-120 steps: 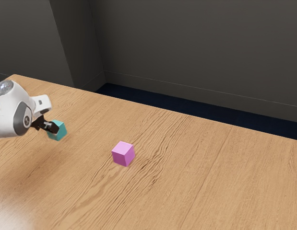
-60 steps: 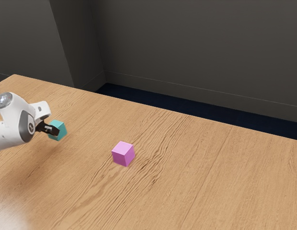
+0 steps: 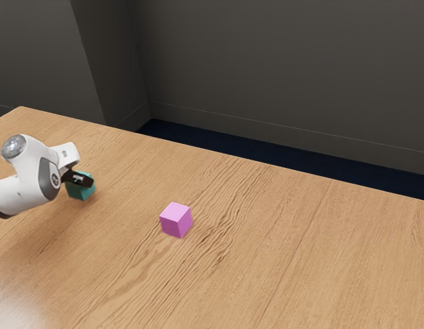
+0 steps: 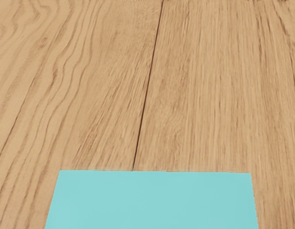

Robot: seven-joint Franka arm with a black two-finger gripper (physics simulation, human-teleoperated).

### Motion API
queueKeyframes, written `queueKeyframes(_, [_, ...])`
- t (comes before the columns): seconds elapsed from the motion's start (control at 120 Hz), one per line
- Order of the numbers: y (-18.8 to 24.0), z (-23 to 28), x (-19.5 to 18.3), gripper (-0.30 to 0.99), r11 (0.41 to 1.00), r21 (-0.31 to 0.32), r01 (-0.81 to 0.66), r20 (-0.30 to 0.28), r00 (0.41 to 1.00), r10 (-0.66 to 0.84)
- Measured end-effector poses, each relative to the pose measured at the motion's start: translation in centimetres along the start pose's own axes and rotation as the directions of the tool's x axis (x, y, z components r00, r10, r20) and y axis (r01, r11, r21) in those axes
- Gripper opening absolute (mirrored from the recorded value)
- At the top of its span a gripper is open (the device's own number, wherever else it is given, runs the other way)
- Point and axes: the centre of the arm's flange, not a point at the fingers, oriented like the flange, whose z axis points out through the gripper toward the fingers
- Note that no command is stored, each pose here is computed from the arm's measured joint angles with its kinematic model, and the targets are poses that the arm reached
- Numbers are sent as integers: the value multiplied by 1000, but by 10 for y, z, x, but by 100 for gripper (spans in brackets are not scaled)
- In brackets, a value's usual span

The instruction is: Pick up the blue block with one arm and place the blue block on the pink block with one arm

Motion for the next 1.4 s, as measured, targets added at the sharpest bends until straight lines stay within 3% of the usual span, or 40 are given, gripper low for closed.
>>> queueKeyframes(0.15, [-3,-2,-4,58,1000,12,-10,-10,1000,10])
queueKeyframes(0.417, [-4,-8,-1,40,999,27,-35,-25,999,36])
queueKeyframes(0.55, [6,-33,14,39,997,38,-69,-50,996,71])
queueKeyframes(0.833, [172,-133,60,39,992,-72,-102,-154,984,90])
queueKeyframes(0.992, [239,-159,40,40,984,-166,-62,-127,991,41])
queueKeyframes(1.092, [261,-162,34,39,978,-200,-52,-113,993,30])
queueKeyframes(1.4, [272,-187,14,40,974,-225,-18,-92,996,-3])
